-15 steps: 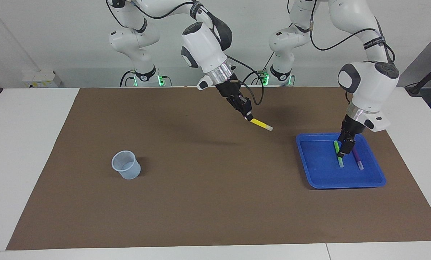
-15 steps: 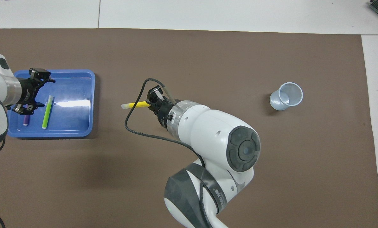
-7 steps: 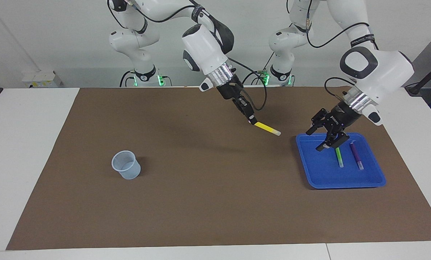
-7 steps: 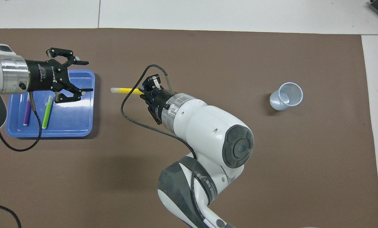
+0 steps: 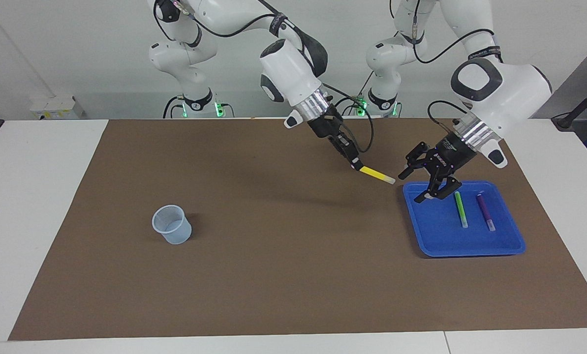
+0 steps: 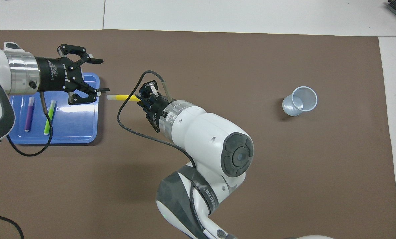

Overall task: Right arm passes pens to left for tray arrangement
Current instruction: 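Reach the left gripper to the yellow pen held by the right gripper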

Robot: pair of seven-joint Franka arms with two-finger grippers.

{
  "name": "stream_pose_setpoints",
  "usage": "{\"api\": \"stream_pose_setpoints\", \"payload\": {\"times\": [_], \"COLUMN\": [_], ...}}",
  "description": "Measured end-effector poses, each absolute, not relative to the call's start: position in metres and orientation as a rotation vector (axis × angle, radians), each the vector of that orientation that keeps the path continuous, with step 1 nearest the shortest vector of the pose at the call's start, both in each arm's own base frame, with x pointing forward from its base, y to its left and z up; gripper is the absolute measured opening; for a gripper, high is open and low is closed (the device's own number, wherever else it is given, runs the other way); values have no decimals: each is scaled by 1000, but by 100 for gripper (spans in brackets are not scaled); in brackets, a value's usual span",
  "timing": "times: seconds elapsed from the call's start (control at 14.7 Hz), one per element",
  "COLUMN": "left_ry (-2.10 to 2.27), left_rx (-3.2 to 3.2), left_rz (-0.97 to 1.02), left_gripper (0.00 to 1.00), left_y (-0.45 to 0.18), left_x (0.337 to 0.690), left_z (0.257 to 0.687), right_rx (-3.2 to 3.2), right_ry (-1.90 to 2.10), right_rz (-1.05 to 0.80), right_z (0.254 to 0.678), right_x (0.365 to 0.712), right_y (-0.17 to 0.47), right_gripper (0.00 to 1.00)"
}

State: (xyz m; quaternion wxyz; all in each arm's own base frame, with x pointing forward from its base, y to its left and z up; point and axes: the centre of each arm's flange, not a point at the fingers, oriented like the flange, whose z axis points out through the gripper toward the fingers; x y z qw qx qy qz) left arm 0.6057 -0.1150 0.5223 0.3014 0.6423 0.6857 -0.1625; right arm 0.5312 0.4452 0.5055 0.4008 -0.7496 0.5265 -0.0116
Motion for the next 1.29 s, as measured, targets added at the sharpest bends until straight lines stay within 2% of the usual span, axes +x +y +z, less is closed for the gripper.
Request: {"api": "stream_pose_setpoints", "payload": {"times": [0.2, 0.61, 0.88, 1.29], "left_ry": [1790, 1792, 1776, 1770], "left_rx": [1767, 1947, 2010, 2018], "left_rz": [-437, -412, -357, -321], "left_gripper": [84, 83, 70, 69], "left_y": [-140, -143, -155, -170], "left_x": [598, 582, 577, 571], "left_z": [526, 528, 528, 510], "right_rx": [-1895, -1895, -1897, -1897], "right_ry": [1331, 1332, 1333, 1334], "right_rz": [-30, -29, -28, -28], "right_z": [506, 505, 504, 503], "right_x": [531, 532, 532, 532], "right_y": [445, 445, 446, 446], "right_gripper": [18, 18, 18, 18]}}
